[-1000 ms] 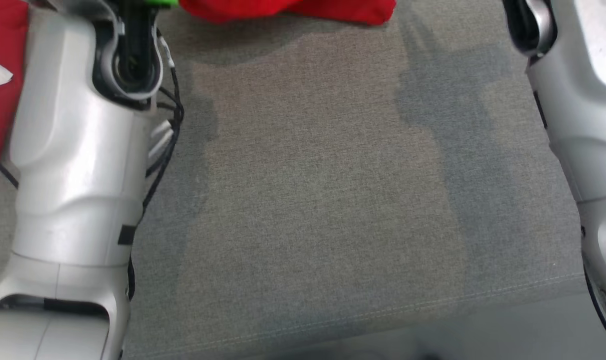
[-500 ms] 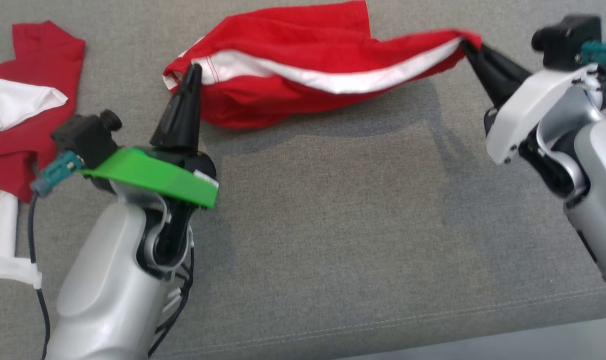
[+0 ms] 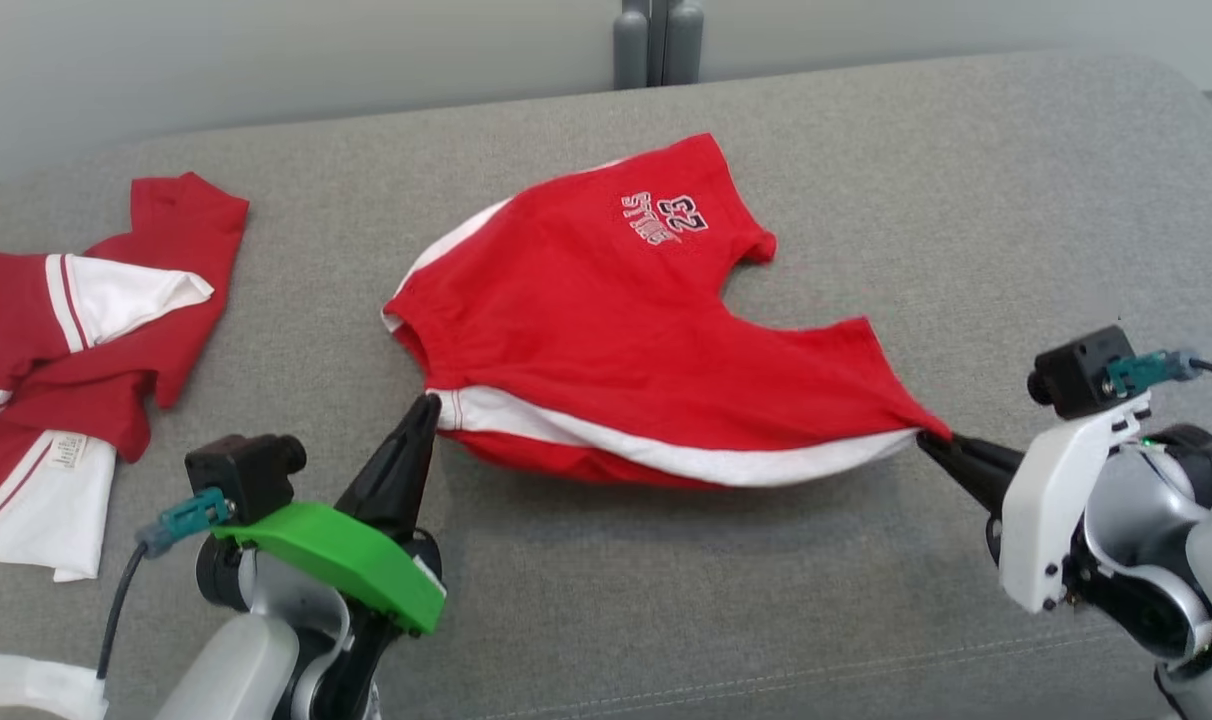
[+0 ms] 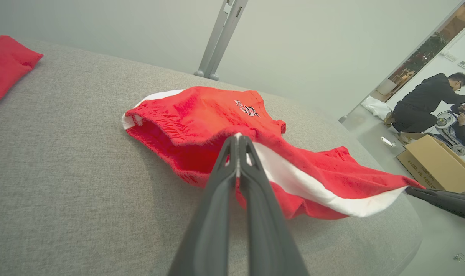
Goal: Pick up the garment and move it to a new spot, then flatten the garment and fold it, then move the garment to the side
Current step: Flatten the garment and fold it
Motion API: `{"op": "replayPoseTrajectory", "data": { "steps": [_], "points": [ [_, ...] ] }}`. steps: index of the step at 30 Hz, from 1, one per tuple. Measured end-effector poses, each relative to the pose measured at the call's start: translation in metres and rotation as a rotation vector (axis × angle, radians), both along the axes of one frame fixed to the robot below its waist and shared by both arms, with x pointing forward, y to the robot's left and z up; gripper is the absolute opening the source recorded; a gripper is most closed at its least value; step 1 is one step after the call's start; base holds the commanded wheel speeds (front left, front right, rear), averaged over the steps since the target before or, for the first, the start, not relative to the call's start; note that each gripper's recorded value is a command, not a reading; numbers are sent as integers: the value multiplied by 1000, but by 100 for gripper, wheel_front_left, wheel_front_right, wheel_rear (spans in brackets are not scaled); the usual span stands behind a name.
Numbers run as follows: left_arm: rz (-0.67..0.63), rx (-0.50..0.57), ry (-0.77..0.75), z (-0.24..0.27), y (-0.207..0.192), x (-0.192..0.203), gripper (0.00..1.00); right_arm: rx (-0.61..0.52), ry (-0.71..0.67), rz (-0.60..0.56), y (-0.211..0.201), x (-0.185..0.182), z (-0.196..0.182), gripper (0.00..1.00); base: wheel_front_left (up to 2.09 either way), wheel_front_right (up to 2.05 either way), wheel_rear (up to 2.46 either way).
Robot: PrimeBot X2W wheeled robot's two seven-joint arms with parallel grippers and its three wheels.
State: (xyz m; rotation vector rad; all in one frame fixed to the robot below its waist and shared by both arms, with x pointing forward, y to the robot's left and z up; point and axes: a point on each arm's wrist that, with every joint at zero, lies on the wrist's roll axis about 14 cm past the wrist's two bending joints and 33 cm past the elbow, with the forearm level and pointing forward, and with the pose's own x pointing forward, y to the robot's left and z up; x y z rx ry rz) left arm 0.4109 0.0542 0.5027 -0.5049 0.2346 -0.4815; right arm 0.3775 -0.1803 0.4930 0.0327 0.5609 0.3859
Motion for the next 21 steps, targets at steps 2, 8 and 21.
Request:
{"op": "replayPoseTrajectory", "data": {
  "steps": [2,8,21],
  "points": [
    [-17,28,21,-3,0,-15,0,8,57,-13,-2,-22,-6,0,0,0,0],
    [-68,81,78,-15,-6,-44,0,8,167,-52,-11,-58,-20,0,0,0,0],
    [-67,136,164,-28,5,-71,0,56,212,-95,-9,-78,-16,0,0,0,0]
  ]
}}
